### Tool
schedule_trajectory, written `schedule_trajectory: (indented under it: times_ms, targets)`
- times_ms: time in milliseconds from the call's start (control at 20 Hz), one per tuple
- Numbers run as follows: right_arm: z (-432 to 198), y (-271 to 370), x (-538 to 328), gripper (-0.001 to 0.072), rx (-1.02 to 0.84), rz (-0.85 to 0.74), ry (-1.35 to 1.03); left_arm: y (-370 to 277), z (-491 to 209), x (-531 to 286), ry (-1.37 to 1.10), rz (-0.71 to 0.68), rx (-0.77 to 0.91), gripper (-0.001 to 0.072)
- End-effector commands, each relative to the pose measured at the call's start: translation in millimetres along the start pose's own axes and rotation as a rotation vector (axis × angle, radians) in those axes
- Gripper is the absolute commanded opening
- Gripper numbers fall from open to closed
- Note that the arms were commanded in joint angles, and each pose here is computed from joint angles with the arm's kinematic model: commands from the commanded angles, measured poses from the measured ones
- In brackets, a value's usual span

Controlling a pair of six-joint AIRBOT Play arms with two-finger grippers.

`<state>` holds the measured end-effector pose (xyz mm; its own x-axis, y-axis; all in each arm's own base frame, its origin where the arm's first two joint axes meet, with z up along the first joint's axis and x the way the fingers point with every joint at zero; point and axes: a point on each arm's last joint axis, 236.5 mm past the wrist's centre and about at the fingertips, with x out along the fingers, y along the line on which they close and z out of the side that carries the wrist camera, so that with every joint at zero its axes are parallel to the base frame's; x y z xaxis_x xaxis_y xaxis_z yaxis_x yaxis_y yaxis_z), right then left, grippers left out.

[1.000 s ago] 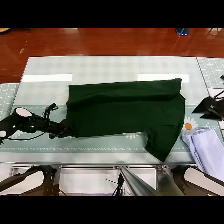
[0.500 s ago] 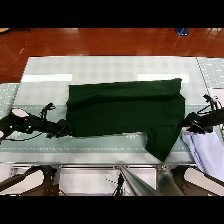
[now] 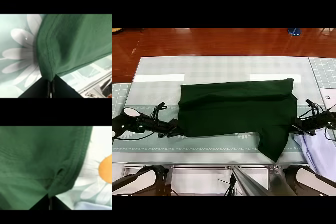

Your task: Fold the shirts.

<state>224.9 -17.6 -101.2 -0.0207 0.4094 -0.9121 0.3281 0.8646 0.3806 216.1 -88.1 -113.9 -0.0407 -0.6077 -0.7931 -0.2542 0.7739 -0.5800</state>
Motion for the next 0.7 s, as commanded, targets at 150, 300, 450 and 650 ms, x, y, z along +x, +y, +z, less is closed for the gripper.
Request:
schedule_trajectory:
  times_ms: [150,300,450,650]
  targets:
    - [74,54,-110,0.0017,-0.146,0.025,-0.378,-66,57,-77,-0.179,-0.05,0.203,0.0021]
    - [124,102,-179,0.0017,-0.139,0.167,-0.652,-121,101,-142,-0.393,-0.093,0.297,0.0022]
    - [153,117,-193,0.0017,-0.107,0.238,-0.748,-138,128,-163,-0.511,-0.095,0.326,0.0022]
    - [191,135,-147,0.0017,-0.117,0.224,-0.744,-129,144,-123,-0.434,-0.091,0.291,0.0022]
